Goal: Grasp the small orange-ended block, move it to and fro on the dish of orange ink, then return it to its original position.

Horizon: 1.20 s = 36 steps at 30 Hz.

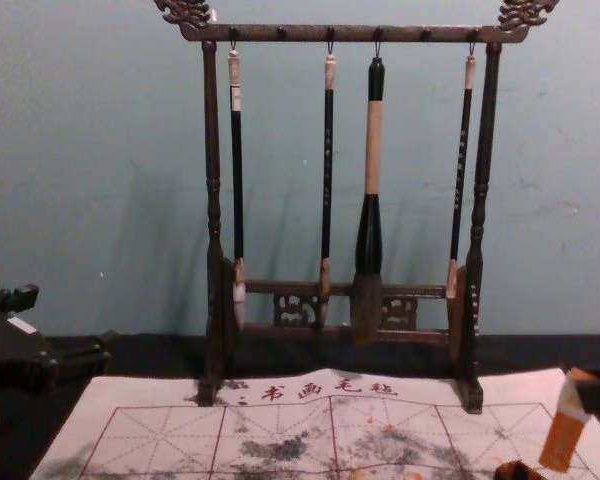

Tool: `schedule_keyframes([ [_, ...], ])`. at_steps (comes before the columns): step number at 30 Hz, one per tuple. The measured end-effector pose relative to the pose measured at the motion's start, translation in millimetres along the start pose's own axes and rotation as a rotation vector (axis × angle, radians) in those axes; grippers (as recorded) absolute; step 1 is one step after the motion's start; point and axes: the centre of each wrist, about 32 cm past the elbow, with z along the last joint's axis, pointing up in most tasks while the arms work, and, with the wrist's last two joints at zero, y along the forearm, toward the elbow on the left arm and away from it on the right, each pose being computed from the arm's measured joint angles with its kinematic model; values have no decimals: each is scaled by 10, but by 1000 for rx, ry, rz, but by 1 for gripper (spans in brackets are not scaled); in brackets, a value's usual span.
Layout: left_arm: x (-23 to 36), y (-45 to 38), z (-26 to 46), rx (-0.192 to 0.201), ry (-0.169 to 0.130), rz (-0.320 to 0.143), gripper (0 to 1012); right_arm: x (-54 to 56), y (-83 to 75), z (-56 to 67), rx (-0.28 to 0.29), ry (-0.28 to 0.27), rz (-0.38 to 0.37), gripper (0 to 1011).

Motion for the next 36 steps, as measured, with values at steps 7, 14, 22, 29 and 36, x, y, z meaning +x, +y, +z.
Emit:
schedule_keyframes([
  [7, 0, 0, 0, 0, 0, 0, 1001, 14, 7, -69, -11, 27, -10, 96],
  [14, 0, 0, 0, 0, 0, 0, 1001, 37, 34, -97, -16, 40, -8, 96],
  [22, 0, 0, 0, 0, 0, 0, 1001, 52, 74, -111, -18, 45, -1, 96],
  [29, 0, 0, 0, 0, 0, 0, 1001, 74, 121, -114, -19, 45, 4, 96],
  [36, 0, 0, 0, 0, 0, 0, 1001, 93, 171, -124, -21, 48, 12, 96],
])
